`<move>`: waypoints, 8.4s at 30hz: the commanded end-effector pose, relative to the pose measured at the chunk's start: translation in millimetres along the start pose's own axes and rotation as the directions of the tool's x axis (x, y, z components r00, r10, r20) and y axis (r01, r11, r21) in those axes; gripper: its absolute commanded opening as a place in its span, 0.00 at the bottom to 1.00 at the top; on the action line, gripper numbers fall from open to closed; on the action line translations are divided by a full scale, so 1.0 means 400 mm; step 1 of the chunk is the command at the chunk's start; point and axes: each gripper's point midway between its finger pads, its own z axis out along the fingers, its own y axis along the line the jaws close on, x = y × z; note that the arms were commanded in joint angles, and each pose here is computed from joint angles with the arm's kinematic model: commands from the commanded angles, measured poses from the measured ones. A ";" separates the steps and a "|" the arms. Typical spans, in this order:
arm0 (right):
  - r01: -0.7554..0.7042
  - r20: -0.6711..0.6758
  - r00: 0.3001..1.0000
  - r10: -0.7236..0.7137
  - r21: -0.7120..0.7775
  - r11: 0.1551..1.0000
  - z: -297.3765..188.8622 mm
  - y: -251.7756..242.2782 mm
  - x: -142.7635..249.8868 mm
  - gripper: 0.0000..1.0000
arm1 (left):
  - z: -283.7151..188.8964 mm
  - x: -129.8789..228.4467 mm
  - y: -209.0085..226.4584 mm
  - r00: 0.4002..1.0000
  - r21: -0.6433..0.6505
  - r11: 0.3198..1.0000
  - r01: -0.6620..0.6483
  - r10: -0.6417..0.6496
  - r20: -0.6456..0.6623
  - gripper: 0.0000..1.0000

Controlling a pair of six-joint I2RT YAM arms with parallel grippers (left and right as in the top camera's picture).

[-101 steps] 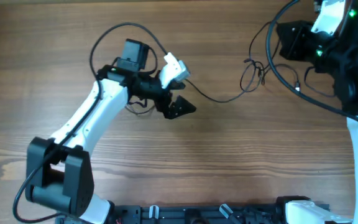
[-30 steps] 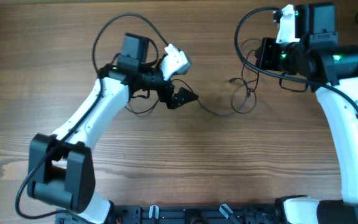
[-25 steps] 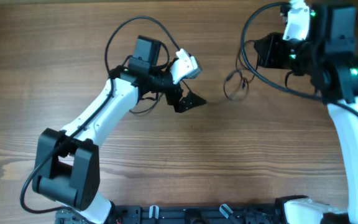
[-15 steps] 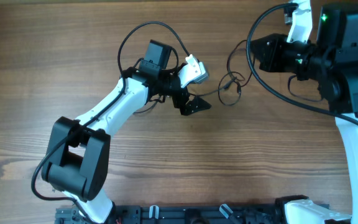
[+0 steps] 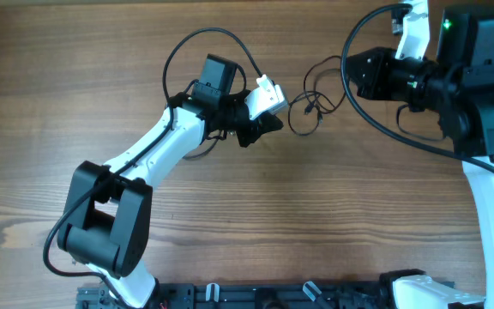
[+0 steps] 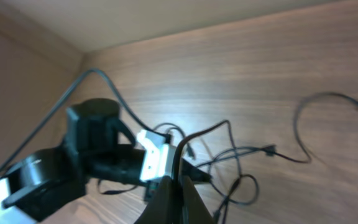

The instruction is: Untangle cables

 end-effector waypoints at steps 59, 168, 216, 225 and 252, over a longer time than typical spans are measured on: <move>0.072 -0.273 0.961 0.052 0.426 0.902 0.452 -0.431 0.115 0.04 | -0.695 -0.067 0.007 0.890 -0.402 0.817 0.413 -0.269 0.368 0.63; 0.386 -0.641 0.743 -0.191 0.178 0.905 0.615 -0.517 0.399 0.99 | -0.660 -0.012 0.048 0.870 -0.382 0.791 0.477 -0.364 0.333 0.69; 0.055 -0.042 0.998 -0.037 0.721 0.691 -0.087 -0.436 -0.064 0.04 | -0.654 -0.011 0.037 0.865 -0.361 0.797 0.485 -0.377 0.331 0.70; -0.219 0.260 0.966 0.011 0.789 0.573 -0.415 -0.422 -0.112 0.04 | -0.650 -0.016 0.029 0.862 -0.339 0.805 0.487 -0.381 0.334 0.70; -0.756 0.638 0.620 0.457 0.642 0.128 -0.660 -1.171 0.085 0.04 | -0.642 -0.003 0.017 0.850 -0.321 0.796 0.513 -0.418 0.322 0.71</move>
